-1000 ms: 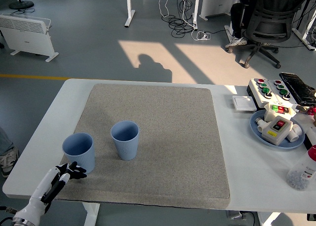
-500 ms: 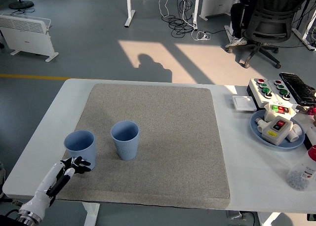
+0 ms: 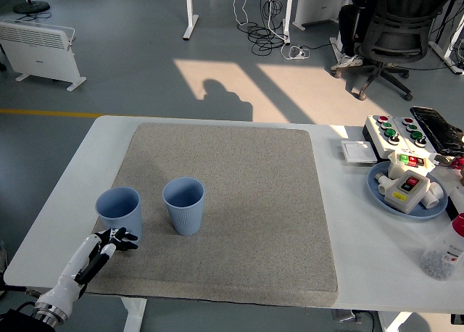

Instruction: Push cup pick cup insert cup

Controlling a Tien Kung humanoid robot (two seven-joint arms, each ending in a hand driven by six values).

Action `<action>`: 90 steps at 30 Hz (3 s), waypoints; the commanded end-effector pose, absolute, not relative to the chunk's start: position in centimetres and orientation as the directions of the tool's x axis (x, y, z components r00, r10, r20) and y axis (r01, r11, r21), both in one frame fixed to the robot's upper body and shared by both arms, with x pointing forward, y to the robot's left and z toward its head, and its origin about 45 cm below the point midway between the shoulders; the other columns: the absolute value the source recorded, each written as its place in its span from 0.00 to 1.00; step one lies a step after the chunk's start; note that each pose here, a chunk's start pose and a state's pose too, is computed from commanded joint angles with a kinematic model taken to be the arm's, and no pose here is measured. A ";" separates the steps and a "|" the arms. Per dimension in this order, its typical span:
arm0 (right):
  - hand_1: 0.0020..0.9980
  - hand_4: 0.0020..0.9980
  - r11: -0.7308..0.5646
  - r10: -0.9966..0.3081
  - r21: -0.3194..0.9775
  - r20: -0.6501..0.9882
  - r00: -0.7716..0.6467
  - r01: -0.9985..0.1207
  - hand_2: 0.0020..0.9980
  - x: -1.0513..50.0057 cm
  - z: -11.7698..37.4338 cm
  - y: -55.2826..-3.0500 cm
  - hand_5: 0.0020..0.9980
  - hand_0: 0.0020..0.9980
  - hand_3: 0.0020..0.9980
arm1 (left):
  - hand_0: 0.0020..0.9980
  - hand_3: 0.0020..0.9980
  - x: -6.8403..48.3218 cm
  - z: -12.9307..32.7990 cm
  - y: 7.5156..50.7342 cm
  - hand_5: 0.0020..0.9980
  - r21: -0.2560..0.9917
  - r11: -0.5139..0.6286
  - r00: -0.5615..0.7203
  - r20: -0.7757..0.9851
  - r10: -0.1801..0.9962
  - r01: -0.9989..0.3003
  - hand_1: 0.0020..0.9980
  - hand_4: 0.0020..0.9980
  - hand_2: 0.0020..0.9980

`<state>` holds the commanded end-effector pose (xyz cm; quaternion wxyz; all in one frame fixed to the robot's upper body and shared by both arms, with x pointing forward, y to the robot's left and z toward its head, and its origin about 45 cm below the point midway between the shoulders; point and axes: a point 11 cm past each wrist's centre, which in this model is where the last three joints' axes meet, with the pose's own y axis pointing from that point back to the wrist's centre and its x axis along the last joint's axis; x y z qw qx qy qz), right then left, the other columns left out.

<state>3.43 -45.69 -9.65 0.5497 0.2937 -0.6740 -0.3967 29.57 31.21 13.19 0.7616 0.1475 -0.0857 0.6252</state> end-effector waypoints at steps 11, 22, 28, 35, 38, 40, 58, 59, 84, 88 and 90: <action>0.62 0.10 0.513 -0.833 0.857 0.509 -0.218 0.042 0.64 3.3 -9.7 -45.7 0.41 0.69 0.55 | 0.70 0.57 30.5 13.0 31.2 1.00 0.114 0.176 0.204 0.333 0.921 -0.978 0.62 0.68 0.56; 0.62 0.10 0.511 -0.834 0.859 0.506 -0.219 0.036 0.64 3.6 -9.7 -45.6 0.41 0.69 0.55 | 0.70 0.57 32.1 13.5 31.4 1.00 0.090 0.173 0.194 0.358 0.913 -0.981 0.62 0.68 0.56; 0.62 0.10 0.511 -0.835 0.859 0.505 -0.216 0.031 0.64 3.9 -9.6 -45.7 0.41 0.69 0.55 | 0.70 0.57 33.1 13.7 31.8 1.00 0.078 0.154 0.172 0.360 0.917 -0.985 0.62 0.67 0.56; 0.62 0.10 0.512 -0.838 0.859 0.505 -0.207 0.025 0.64 4.3 -9.6 -45.7 0.41 0.69 0.55 | 0.70 0.57 34.1 13.7 31.8 1.00 0.075 0.147 0.165 0.353 0.921 -0.986 0.61 0.67 0.56; 0.62 0.10 0.512 -0.838 0.859 0.505 -0.204 0.023 0.64 4.4 -9.5 -45.7 0.41 0.69 0.55 | 0.70 0.57 34.4 13.8 31.7 1.00 0.073 0.148 0.165 0.353 0.921 -0.986 0.61 0.67 0.56; 0.62 0.10 0.512 -0.839 0.859 0.505 -0.203 0.022 0.64 4.5 -9.5 -45.7 0.42 0.69 0.55 | 0.69 0.57 34.7 13.9 31.7 1.00 0.069 0.148 0.162 0.354 0.921 -0.987 0.61 0.67 0.55; 0.62 0.10 0.511 -0.841 0.859 0.504 -0.197 0.016 0.64 4.8 -9.5 -45.7 0.42 0.69 0.55 | 0.69 0.56 37.1 14.0 31.7 1.00 0.080 0.159 0.178 0.374 0.910 -0.984 0.60 0.66 0.54; 0.62 0.10 0.511 -0.841 0.859 0.504 -0.197 0.015 0.64 4.8 -9.5 -45.7 0.42 0.69 0.55 | 0.69 0.56 37.2 14.0 31.7 1.00 0.080 0.160 0.178 0.375 0.910 -0.984 0.60 0.66 0.54; 0.62 0.10 0.510 -0.843 0.860 0.506 -0.181 0.028 0.64 3.9 -9.6 -45.7 0.42 0.69 0.55 | 0.70 0.54 39.3 14.0 32.0 1.00 0.101 0.153 0.180 0.363 0.914 -0.983 0.60 0.64 0.54; 0.62 0.10 0.510 -0.843 0.859 0.507 -0.178 0.031 0.64 3.8 -9.6 -45.7 0.42 0.69 0.55 | 0.68 0.54 39.0 14.1 32.1 1.00 0.101 0.150 0.178 0.385 0.906 -0.984 0.60 0.64 0.54; 0.62 0.10 0.511 -0.843 0.859 0.508 -0.177 0.033 0.64 3.7 -9.6 -45.7 0.42 0.69 0.55 | 0.68 0.54 38.6 14.3 32.3 1.00 0.100 0.146 0.174 0.391 0.904 -0.984 0.60 0.64 0.54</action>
